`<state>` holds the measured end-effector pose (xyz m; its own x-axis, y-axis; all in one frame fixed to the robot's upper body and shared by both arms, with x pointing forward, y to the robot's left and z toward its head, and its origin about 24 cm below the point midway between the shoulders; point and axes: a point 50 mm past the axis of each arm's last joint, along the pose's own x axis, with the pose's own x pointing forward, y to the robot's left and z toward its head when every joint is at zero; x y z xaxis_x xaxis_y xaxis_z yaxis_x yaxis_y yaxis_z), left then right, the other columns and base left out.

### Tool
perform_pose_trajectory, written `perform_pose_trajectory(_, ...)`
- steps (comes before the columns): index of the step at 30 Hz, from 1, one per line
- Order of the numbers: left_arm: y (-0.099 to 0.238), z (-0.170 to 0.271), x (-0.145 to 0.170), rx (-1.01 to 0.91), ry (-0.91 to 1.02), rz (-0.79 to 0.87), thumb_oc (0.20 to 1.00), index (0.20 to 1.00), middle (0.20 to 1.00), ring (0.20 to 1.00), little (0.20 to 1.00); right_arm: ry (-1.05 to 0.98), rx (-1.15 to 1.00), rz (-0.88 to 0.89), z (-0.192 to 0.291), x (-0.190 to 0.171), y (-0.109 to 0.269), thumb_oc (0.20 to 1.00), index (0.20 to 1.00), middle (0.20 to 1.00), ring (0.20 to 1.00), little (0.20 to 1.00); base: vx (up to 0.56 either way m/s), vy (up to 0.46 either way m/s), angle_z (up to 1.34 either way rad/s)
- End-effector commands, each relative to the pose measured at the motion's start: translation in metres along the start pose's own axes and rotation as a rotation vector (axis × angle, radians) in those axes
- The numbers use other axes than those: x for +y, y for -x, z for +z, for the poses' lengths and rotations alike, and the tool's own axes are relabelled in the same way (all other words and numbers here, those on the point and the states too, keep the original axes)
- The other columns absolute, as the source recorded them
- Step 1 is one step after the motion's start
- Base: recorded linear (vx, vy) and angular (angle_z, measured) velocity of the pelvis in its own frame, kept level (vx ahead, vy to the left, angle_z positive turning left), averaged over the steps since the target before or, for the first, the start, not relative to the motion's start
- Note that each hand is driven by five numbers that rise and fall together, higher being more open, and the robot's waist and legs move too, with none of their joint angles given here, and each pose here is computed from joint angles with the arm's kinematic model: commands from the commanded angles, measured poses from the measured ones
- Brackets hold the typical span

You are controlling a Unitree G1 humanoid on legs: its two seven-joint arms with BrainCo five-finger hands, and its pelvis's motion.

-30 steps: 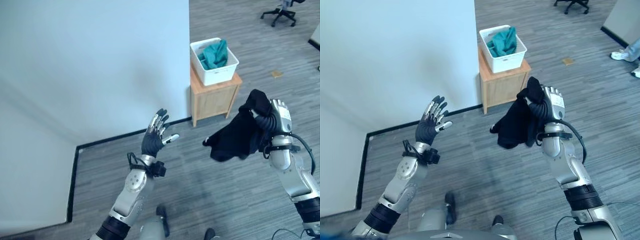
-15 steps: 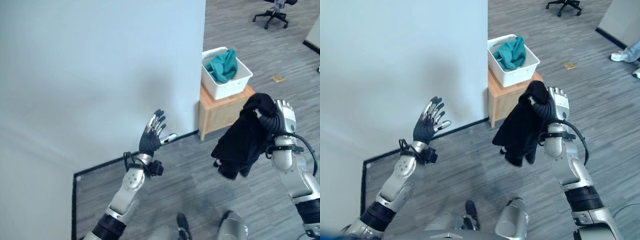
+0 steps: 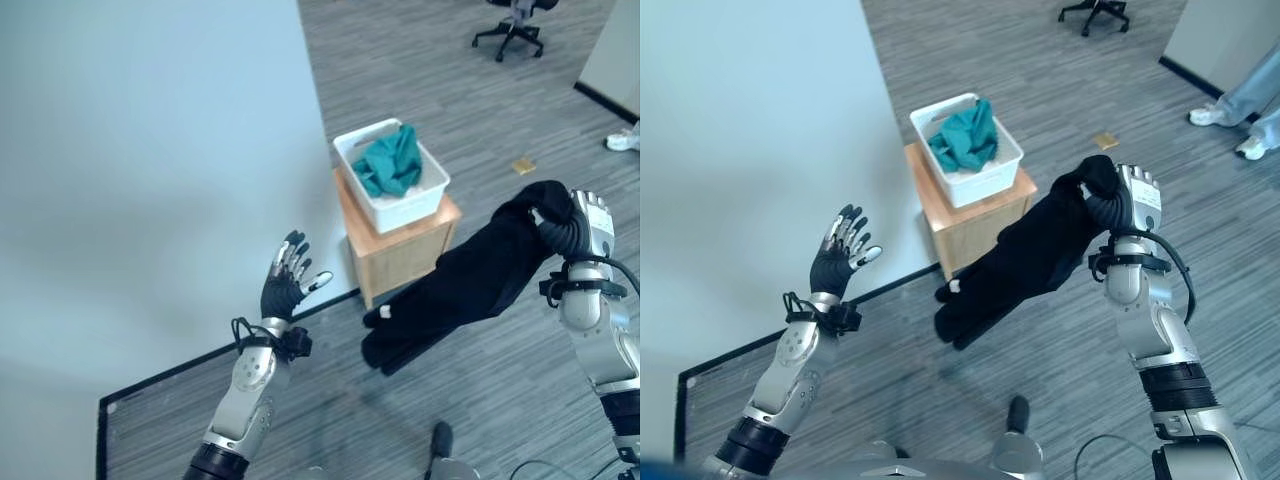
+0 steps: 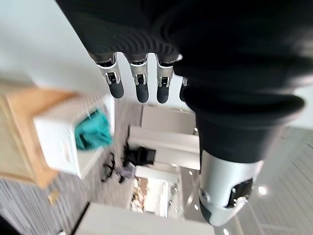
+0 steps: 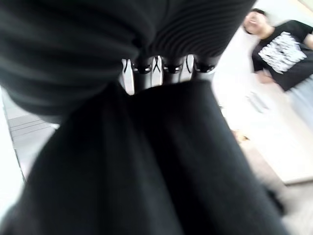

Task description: Pick up bed clothes into laundry basket.

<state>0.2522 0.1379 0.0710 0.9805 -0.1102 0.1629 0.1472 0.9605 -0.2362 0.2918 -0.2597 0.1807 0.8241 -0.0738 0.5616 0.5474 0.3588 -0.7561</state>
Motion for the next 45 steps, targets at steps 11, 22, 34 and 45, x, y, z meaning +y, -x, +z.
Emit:
perform_pose_trajectory(11,-0.003,0.009,-0.019,-0.035,0.02,-0.16,1.0,1.0,1.0,1.0,1.0,0.272,-0.055,-0.221,-0.003,-0.093,-0.081,0.2,0.2,0.2,0.2,0.2,0.22,-0.024,0.08)
perform_pose_trajectory(22,-0.009,0.01,-0.029,-0.045,-0.021,-0.24,1.0,1.0,1.0,1.0,1.0,0.501,0.001,-0.342,-0.014,-0.167,-0.097,0.2,0.2,0.2,0.2,0.2,0.08,-0.145,0.58)
perform_pose_trajectory(34,0.008,-0.006,0.0,0.042,0.005,-0.12,1.0,1.0,1.0,1.0,1.0,0.521,-0.104,-0.385,0.033,-0.193,-0.139,0.2,0.2,0.2,0.2,0.2,0.11,-0.153,0.24)
perform_pose_trajectory(45,0.019,-0.01,0.022,0.081,0.061,-0.014,1.0,1.0,1.0,1.0,1.0,0.652,-0.043,-0.334,0.04,-0.193,-0.164,0.2,0.2,0.2,0.2,0.2,0.05,-0.031,0.32)
